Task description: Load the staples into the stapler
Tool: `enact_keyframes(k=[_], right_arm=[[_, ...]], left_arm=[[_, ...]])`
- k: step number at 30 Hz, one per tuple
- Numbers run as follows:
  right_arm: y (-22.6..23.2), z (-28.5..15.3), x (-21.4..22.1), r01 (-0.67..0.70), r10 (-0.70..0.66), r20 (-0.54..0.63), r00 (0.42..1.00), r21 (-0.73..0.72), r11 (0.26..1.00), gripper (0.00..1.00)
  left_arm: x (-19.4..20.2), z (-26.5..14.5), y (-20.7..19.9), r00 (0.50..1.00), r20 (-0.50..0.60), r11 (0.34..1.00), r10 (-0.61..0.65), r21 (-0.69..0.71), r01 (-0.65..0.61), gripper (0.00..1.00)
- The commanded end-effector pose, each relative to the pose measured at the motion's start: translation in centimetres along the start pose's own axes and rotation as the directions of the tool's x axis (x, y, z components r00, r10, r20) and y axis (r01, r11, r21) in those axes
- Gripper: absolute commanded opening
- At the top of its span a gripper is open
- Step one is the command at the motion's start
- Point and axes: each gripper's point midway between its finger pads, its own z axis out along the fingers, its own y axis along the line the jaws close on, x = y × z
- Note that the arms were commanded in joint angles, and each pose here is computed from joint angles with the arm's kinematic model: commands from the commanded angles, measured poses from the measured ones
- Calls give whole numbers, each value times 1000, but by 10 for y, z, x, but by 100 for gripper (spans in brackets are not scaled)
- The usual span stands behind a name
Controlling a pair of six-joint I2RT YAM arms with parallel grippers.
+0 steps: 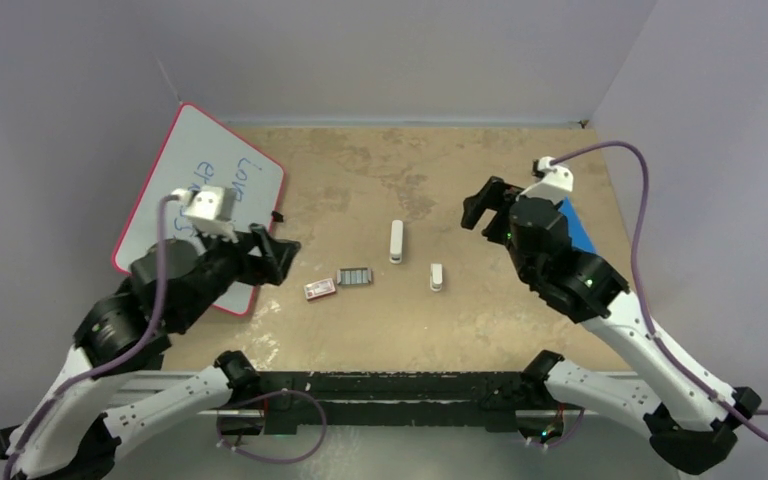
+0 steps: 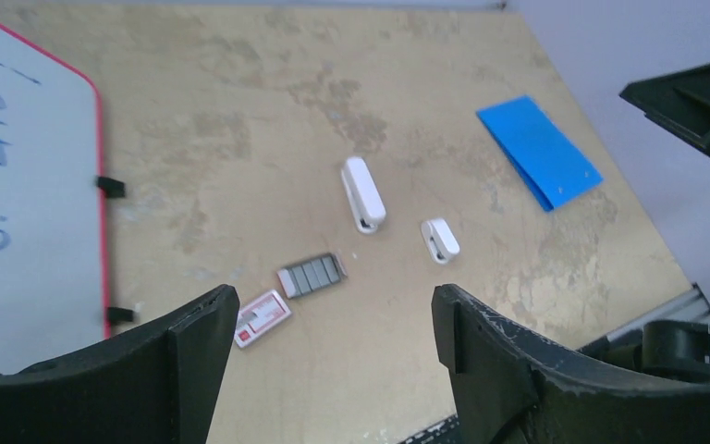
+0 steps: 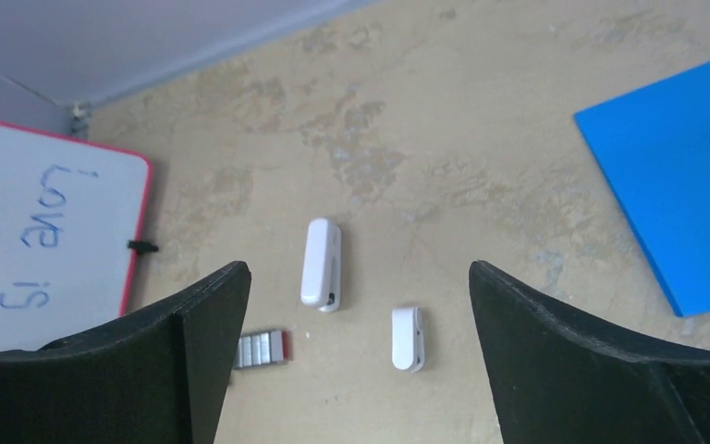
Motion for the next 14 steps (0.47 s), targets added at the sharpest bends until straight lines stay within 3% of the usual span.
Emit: enact_keyframes(k=[1, 7, 14], right_arm=[[-13, -34, -57, -83, 79, 160, 984, 15, 996, 91], [-23, -75, -98, -157, 177, 294, 939, -90, 983, 97], [-31, -84, -106, -191, 211, 326, 921, -93, 977, 99]], left_arm=[[-34, -37, 29, 988, 116, 991, 97, -98, -86, 78], [-52, -52, 27, 980, 171, 993, 102, -74, -91, 79], [-45, -41, 24, 981, 145, 991, 127, -71, -118, 80]])
